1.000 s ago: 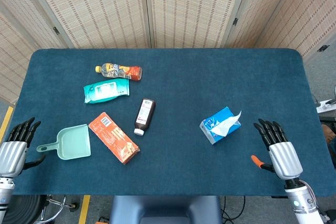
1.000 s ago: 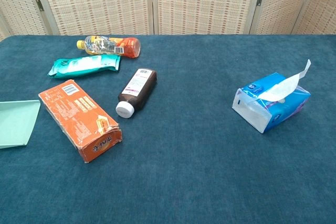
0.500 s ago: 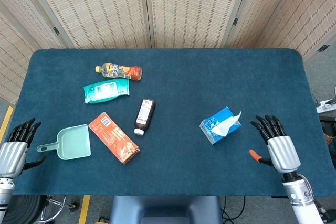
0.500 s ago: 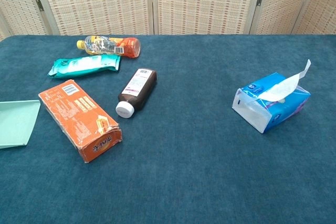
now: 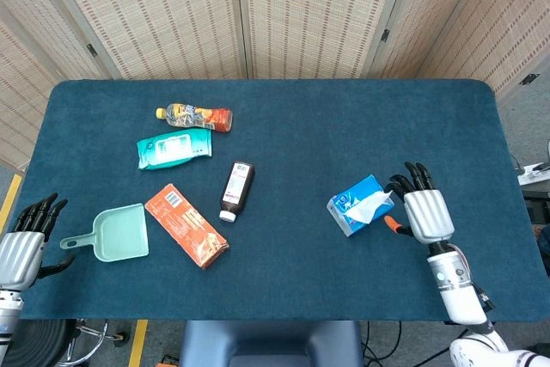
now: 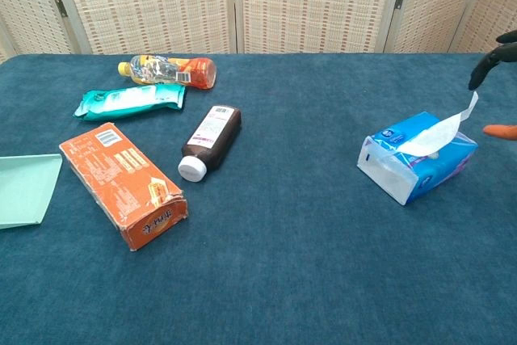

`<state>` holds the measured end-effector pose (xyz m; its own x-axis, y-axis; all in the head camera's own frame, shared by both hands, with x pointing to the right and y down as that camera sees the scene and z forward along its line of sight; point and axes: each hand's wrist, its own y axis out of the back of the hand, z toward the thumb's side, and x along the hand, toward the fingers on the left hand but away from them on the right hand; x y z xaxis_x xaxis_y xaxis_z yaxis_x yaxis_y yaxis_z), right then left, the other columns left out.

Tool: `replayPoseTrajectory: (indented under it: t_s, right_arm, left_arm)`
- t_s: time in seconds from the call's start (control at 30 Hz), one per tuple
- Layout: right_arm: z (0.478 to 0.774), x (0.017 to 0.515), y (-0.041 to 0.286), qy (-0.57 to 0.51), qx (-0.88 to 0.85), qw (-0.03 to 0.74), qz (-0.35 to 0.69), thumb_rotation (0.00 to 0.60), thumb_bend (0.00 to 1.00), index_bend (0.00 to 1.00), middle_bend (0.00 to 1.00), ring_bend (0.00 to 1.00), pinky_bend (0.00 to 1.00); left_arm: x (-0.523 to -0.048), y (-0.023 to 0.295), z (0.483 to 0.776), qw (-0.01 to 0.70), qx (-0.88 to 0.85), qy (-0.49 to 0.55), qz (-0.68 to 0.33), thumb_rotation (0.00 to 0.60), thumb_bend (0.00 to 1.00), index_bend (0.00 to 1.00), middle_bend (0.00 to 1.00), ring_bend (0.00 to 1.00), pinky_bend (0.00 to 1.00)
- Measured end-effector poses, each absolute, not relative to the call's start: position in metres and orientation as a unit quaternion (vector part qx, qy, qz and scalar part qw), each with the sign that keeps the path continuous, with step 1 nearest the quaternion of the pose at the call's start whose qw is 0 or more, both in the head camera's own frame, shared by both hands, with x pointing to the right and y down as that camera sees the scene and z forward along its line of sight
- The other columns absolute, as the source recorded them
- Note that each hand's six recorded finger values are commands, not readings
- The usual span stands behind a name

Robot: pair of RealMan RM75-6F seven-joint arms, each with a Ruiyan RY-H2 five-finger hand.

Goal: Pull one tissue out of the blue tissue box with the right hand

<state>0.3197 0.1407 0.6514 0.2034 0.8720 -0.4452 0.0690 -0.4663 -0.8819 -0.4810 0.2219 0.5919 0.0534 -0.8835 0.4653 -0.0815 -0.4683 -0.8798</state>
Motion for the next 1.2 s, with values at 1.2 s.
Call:
replayPoseTrajectory:
  t_s: [1.2]
  right_arm:
    - [0.593,0.297,0.125,-0.417,-0.693,0.397,0.435,0.6,0.44,0.75,0.5,0.06,0.0]
  left_arm:
    - [-0.487,0.223,0.589,0.341,-0.637,0.389,-0.571,0.6,0.26,0.0,0.0,0.0,0.12]
